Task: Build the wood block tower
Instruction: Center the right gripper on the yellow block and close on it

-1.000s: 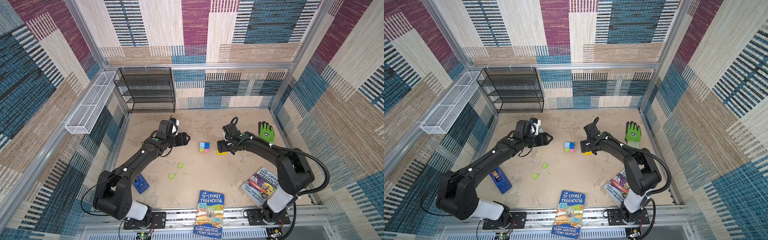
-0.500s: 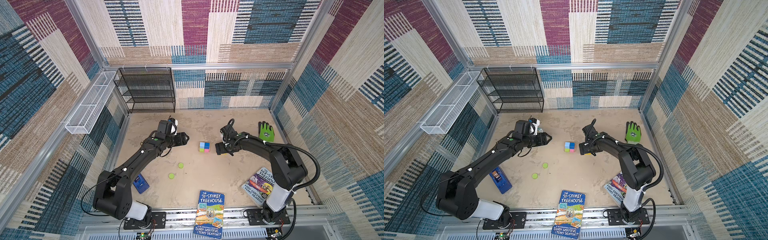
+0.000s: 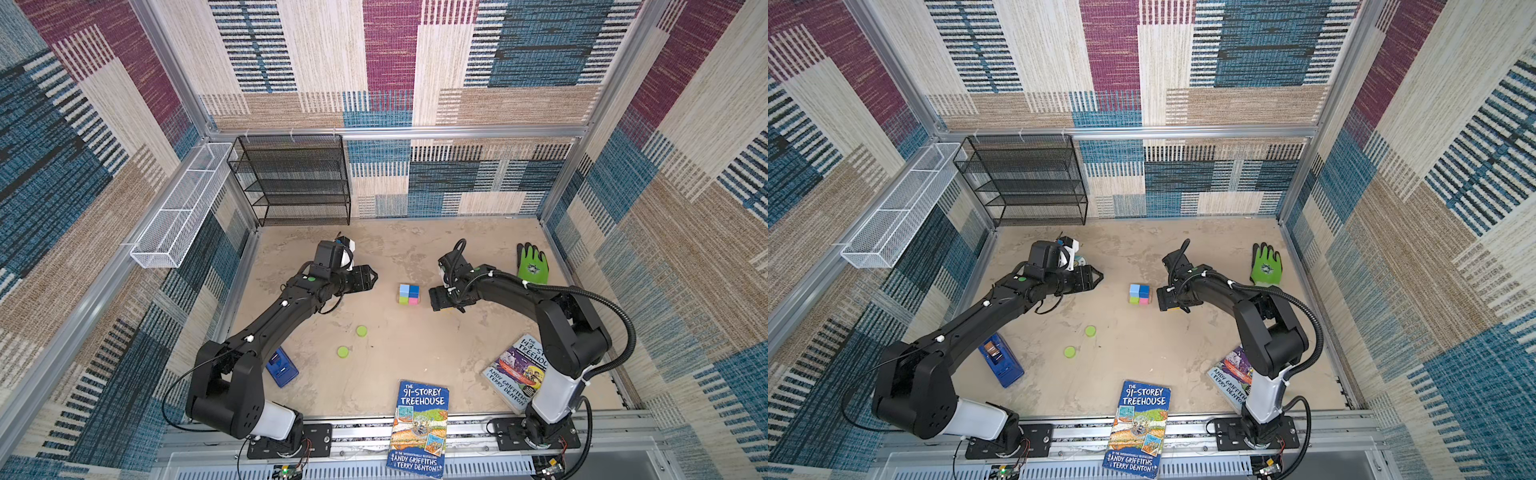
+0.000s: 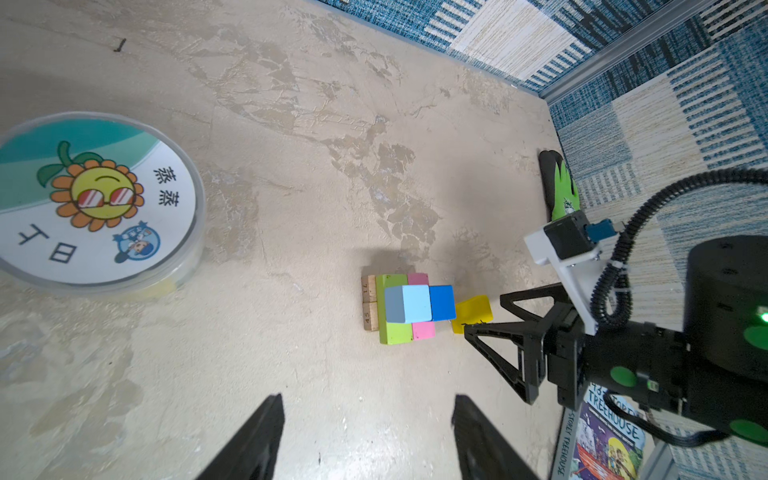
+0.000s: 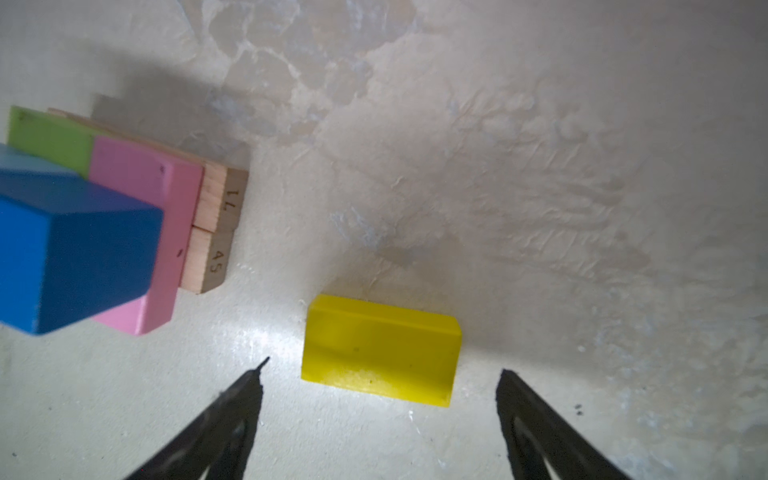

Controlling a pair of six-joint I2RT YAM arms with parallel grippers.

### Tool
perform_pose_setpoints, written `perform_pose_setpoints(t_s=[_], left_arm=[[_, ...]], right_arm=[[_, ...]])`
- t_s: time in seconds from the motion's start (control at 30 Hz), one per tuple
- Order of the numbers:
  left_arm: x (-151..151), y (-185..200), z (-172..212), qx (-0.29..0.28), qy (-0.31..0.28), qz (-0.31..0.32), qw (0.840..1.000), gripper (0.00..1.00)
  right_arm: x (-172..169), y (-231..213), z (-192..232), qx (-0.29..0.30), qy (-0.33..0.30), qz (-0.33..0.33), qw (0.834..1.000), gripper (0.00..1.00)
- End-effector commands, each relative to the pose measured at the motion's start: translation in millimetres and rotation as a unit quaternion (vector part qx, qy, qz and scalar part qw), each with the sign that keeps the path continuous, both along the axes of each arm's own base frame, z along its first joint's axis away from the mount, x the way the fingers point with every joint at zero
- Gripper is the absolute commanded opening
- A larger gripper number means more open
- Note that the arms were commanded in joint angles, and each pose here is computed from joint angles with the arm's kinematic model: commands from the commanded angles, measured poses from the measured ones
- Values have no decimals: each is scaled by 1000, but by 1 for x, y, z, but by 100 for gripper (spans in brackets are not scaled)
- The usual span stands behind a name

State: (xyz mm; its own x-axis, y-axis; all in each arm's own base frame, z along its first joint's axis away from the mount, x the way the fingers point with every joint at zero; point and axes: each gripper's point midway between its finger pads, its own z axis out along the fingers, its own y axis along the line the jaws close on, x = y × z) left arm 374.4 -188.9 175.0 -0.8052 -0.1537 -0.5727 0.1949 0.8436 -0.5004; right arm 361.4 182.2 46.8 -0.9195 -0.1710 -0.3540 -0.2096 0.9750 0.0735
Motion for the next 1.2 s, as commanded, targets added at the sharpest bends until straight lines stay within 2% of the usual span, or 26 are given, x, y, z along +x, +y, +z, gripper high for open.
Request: perform_pose_setpoints(t_s=[0.0, 0.63, 0.9, 1.17], left_arm=[[3, -2, 4, -13, -7, -2, 1000, 69], [3, 0, 1, -15, -3, 1, 1000, 69], [4, 1, 0, -16, -2, 2, 1000, 69], [4, 2, 1, -18, -3, 3, 1000, 69]], right_arm=[[4, 2, 1, 1, -6, -7, 1000, 89], [4, 2, -8, -33, -2, -11, 999, 82], [5, 1, -7, -35, -3, -16, 999, 75], [5, 3, -10, -35, 1, -17, 999, 75]])
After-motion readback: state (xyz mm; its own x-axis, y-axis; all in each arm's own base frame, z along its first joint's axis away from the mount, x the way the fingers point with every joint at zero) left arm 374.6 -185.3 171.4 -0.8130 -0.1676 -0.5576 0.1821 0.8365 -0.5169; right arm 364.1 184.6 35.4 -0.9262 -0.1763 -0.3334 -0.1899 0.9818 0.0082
